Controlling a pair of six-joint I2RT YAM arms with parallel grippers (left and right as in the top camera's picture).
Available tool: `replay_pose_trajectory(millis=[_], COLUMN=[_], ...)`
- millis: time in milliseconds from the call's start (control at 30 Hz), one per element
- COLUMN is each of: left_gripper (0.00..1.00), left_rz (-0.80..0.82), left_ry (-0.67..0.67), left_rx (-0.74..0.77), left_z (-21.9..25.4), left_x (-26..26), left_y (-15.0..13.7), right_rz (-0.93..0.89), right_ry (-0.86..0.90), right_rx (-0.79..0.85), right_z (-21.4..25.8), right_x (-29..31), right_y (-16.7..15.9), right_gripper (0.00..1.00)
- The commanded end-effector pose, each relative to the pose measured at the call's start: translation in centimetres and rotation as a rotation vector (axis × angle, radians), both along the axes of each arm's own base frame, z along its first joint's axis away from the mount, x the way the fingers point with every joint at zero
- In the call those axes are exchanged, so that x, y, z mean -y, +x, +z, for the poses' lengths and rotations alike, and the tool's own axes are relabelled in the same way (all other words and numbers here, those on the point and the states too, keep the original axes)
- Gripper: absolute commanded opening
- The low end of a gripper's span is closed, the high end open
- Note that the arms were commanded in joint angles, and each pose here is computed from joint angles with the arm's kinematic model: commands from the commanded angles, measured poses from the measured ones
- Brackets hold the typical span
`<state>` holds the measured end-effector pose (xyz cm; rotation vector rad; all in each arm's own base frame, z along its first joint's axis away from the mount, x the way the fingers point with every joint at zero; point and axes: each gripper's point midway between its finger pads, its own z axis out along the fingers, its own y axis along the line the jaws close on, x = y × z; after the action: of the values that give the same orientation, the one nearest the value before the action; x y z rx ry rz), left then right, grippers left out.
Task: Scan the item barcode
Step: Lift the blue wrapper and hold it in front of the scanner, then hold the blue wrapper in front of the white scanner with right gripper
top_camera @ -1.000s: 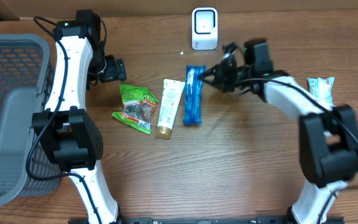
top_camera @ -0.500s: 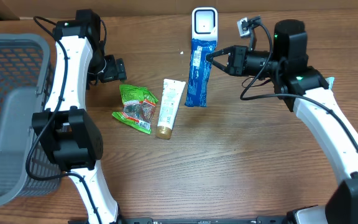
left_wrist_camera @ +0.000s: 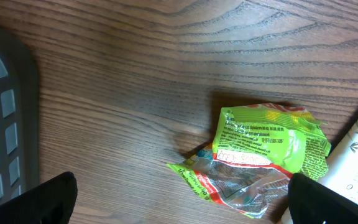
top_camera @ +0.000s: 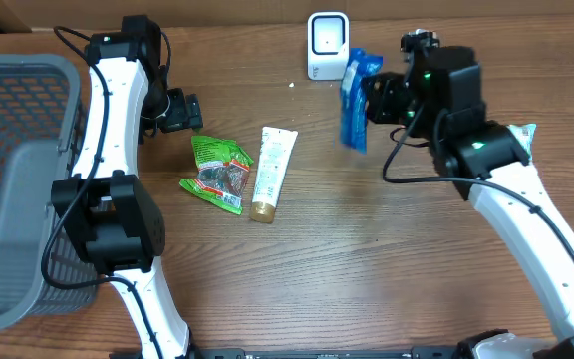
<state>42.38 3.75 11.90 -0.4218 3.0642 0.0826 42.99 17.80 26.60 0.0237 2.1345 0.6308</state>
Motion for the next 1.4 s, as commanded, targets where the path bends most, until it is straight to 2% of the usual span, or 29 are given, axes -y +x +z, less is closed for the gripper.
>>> replay_pose_trajectory(millis=[0,133,367,533,700,833,1033,1133,1367], left_gripper=[0.99,1.00,1.00,1.00,1.00,1.00,1.00,1.00,1.00], left_rz=[0.001,0.001,0.001,0.001,0.001,0.001,0.001,0.001,0.001], left_ry=[-0.003,-0.003,-0.003,-0.003,-0.003,-0.003,-0.003,-0.003,-0.003], left_rx=[0.023,0.023,0.023,0.023,0.023,0.023,0.023,0.023,0.023], left_z=[0.9,0.9,0.9,0.9,0.9,0.9,0.9,0.9,0.9], left_x=[0.4,0.4,0.4,0.4,0.4,0.4,0.4,0.4,0.4], left_y=[0.0,0.0,0.0,0.0,0.0,0.0,0.0,0.0,0.0], right_rz=[-0.222,-0.352,-0.371,-0.339,-0.273,-0.138,0.074,0.147,0.117], right_ry=[-0.204,-0.262,-0.398,-0.508,-0.694,-0.918,-1.194,-1.309,-1.319], right_rx=[0.131,0.223,0.431,0.538,0.601,0.700,0.885,0.926,0.985], right_z=[0.6,0.8,1.4,-0.5,-3.8,-6.8,-8.2,-9.4,-8.9], right_x=[3.8,5.5,5.2,4.3,3.4,1.4,-2.1,-2.8,-3.7], right_y=[3.2,6.0,10.0,12.7,14.4,15.4,15.4,15.6,17.1], right_gripper=[0.04,0.04,0.04,0.04,0.04,0.04,0.04,0.04,0.04])
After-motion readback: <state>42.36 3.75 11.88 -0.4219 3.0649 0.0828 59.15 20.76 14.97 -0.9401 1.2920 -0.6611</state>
